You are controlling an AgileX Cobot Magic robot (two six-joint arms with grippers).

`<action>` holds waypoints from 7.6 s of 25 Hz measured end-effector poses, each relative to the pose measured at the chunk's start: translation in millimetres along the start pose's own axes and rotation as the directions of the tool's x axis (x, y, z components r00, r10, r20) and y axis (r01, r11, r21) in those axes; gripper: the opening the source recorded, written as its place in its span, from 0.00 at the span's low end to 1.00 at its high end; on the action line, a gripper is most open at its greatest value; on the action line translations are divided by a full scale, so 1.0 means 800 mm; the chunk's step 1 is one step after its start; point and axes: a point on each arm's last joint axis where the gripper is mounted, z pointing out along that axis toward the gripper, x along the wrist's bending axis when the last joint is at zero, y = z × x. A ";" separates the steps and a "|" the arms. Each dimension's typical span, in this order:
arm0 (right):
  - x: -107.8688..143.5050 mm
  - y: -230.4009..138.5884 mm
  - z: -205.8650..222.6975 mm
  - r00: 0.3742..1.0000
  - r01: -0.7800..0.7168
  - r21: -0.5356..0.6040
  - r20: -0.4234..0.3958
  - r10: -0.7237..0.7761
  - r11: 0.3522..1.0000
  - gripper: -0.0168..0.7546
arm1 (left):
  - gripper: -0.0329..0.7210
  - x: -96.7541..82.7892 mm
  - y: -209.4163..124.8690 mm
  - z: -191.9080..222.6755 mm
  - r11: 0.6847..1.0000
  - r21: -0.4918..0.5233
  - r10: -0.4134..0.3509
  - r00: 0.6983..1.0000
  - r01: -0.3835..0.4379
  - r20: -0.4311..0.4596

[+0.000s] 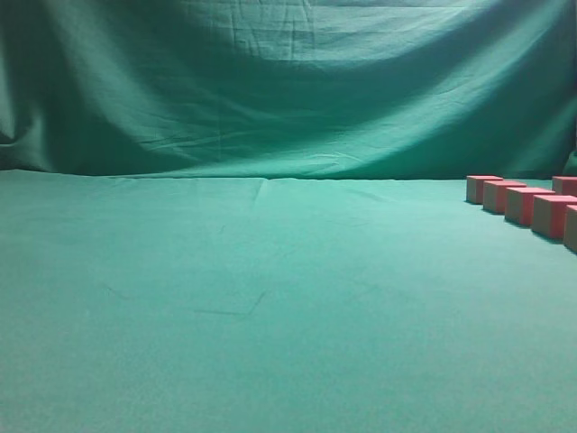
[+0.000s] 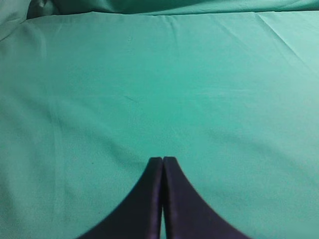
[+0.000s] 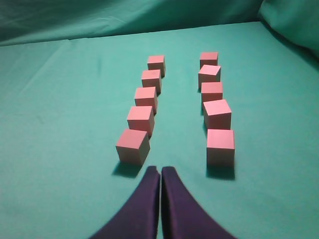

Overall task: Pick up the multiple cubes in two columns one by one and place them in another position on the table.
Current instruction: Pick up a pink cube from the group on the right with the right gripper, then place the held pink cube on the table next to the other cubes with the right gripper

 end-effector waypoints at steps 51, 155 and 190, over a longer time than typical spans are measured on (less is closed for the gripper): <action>0.001 0.095 -0.038 0.990 -0.140 -0.583 -0.068 0.123 0.801 0.02 | 0.04 0.000 0.000 0.000 1.000 0.000 0.000 1.000 0.000 0.000; 0.068 0.072 0.290 0.985 -0.103 0.788 0.167 -0.048 0.607 0.47 | 0.04 0.000 0.000 0.000 1.000 0.000 0.000 1.000 0.000 0.000; 0.180 0.216 0.340 0.824 0.440 0.675 -0.565 0.033 0.592 0.36 | 0.04 0.000 0.000 0.000 1.000 0.000 0.000 1.000 0.000 0.000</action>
